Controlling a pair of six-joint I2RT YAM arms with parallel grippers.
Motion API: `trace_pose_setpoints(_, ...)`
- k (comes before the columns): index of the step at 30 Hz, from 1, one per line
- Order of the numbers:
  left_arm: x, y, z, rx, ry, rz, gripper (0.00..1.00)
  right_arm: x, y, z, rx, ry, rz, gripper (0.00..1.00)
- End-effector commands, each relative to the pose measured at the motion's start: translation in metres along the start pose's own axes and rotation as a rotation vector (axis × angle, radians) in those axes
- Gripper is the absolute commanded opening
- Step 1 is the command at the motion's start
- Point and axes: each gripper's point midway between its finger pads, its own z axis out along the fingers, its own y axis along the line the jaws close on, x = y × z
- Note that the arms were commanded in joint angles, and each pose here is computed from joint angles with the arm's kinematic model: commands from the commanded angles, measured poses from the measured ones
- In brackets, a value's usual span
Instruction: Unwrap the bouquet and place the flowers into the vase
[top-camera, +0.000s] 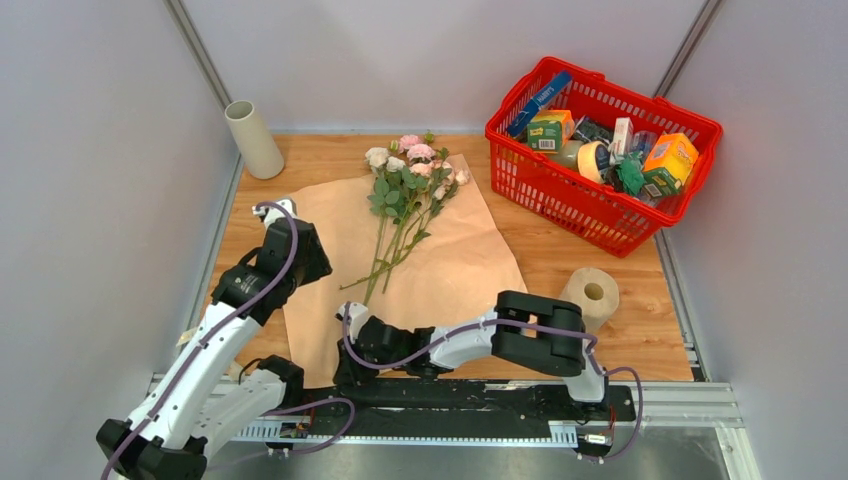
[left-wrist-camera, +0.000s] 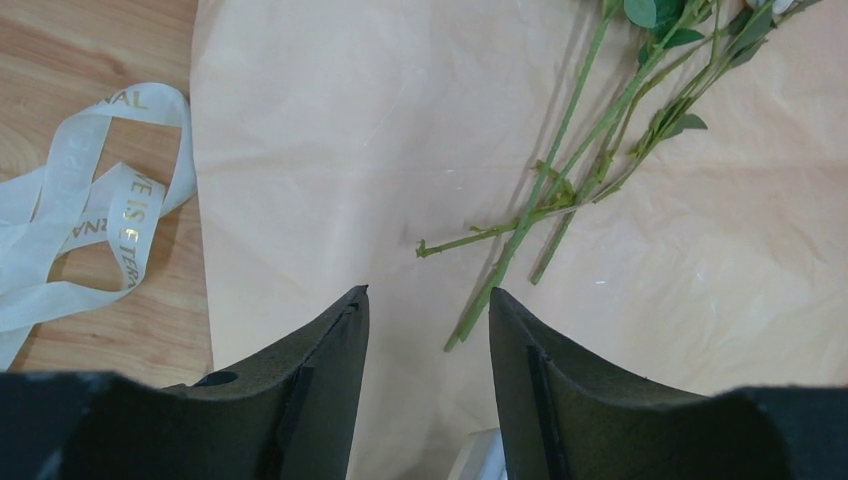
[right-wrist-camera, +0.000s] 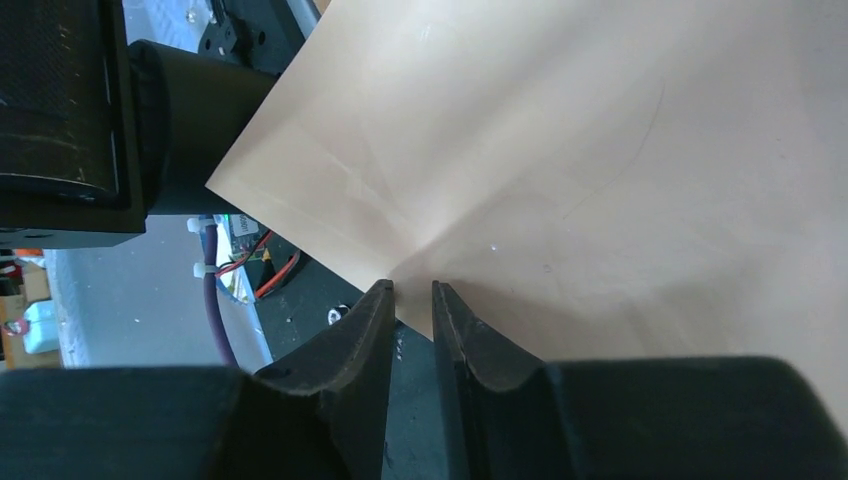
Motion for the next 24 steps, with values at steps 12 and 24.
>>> trace_pose_setpoints(12,0.010,-0.051,0.007,0.288,0.071,0.259,0.55,-0.076,0.014,-0.106,0.122,-0.302,-0.150,0.39)
trace_pose_setpoints(24,0.010,-0.093,0.061,0.312,0.159,0.399,0.51,-0.104,-0.024,-0.236,0.327,-0.586,-0.160,0.84)
